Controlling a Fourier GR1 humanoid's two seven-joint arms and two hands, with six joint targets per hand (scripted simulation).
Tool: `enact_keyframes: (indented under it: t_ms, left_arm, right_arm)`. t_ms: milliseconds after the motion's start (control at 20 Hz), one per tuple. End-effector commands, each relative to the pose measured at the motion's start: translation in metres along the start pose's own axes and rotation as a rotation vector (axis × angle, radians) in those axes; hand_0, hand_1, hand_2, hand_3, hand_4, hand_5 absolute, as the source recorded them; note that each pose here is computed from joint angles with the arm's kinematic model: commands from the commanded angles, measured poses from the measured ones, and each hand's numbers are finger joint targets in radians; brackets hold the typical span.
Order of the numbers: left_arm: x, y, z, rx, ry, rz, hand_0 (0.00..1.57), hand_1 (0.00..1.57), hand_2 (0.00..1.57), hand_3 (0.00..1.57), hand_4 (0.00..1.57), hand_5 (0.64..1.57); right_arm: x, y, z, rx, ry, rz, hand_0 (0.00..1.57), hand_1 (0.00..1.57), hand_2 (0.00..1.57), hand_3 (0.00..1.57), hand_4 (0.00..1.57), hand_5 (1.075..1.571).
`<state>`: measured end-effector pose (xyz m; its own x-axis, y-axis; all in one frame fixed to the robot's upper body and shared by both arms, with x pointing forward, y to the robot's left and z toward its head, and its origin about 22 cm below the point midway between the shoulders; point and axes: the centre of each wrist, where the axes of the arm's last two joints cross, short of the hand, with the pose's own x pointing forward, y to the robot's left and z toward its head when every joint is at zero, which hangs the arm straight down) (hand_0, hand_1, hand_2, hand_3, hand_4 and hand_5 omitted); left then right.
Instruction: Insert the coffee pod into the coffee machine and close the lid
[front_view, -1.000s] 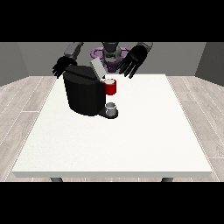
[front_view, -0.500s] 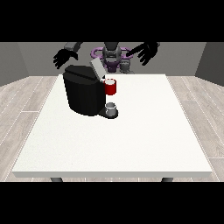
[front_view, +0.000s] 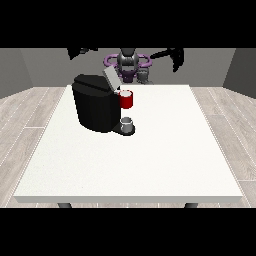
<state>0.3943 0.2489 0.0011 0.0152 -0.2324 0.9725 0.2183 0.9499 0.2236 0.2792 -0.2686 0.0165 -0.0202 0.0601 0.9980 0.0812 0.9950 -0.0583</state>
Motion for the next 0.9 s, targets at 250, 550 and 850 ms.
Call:
enact_keyframes:
  t_ms: [250,550,850]
  left_arm:
    - [-0.03,-0.024,0.025,-0.034,0.022,0.166,0.0,0.0,0.0,0.0,0.0,1.571]
    - [-0.031,-0.048,0.037,-0.053,0.011,0.242,0.0,0.0,0.0,0.0,0.0,1.571]
    - [-0.011,-0.018,0.047,-0.029,-0.079,0.241,0.0,0.0,0.0,0.0,0.11,1.571]
  right_arm:
    - [0.024,0.027,-0.012,0.122,0.0,0.046,0.0,0.0,0.0,0.0,0.0,1.571]
    - [0.012,0.012,-0.021,0.136,-0.014,0.105,0.0,0.0,0.0,0.0,0.22,1.571]
    - [0.018,0.023,-0.031,0.182,-0.05,0.063,0.0,0.0,0.0,0.0,0.0,1.571]
